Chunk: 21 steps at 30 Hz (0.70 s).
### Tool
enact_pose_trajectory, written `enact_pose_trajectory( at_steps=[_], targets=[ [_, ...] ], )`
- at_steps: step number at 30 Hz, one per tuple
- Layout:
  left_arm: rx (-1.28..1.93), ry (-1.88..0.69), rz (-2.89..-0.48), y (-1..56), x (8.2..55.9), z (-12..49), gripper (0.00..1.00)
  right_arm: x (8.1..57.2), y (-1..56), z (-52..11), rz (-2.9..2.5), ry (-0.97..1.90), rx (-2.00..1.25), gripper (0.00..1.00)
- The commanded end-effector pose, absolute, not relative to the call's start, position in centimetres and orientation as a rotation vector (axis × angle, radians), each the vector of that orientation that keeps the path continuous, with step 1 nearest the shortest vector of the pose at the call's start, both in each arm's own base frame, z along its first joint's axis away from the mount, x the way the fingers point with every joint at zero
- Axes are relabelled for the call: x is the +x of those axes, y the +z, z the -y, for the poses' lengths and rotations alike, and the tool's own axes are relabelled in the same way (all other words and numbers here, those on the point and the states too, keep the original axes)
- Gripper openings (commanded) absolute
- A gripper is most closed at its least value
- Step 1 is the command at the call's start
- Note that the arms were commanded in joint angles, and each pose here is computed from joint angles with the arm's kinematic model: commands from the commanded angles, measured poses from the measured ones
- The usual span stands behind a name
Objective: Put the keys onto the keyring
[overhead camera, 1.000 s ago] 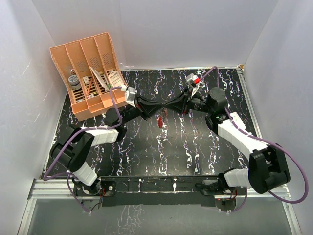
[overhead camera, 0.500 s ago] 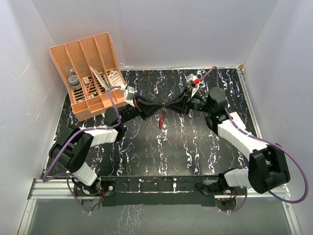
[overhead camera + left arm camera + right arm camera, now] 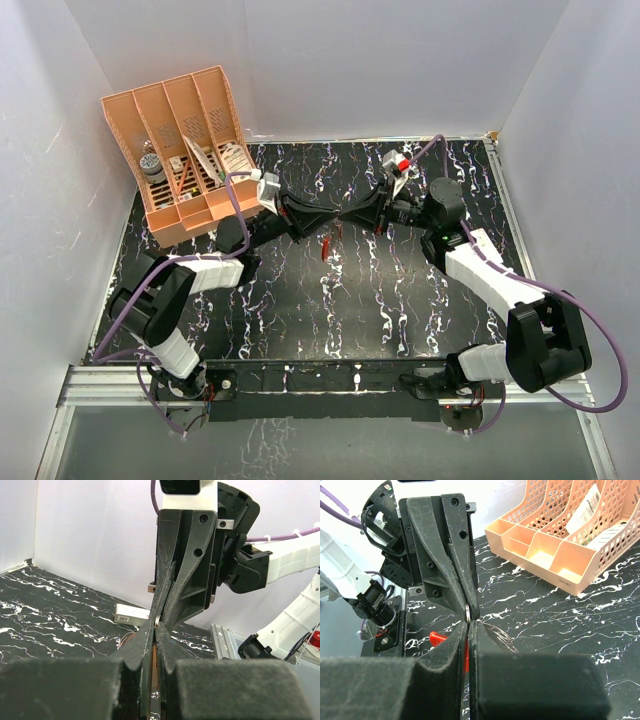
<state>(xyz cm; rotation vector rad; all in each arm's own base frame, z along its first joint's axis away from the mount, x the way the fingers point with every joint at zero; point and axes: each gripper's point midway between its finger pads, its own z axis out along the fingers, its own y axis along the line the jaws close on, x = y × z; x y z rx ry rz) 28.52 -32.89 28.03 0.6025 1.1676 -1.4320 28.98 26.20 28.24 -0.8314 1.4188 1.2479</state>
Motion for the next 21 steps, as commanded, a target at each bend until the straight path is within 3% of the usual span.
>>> enact_pose_trajectory(
  at_steps=[1, 6, 12, 21],
  targets=[
    [0.689, -1.425, -0.886, 33.5, 26.3, 32.4, 0.0, 28.9, 31.3, -26.6, -1.298, 1.223, -0.873, 0.0],
    [0.696, -1.42, -0.937, 32.9, 26.6, 32.6, 0.01, 29.0, 31.5, -26.4, -1.295, 1.193, -0.862, 0.0],
    [0.75, -1.382, -1.031, 31.7, 26.9, 33.1, 0.11, 29.7, 30.6, -26.2, -1.351, 1.158, -0.862, 0.0],
    [0.826, -1.329, -1.17, 30.0, 27.8, 33.7, 0.1, 30.3, 29.7, -26.0, -1.399, 1.114, -0.877, 0.0]
  ],
)
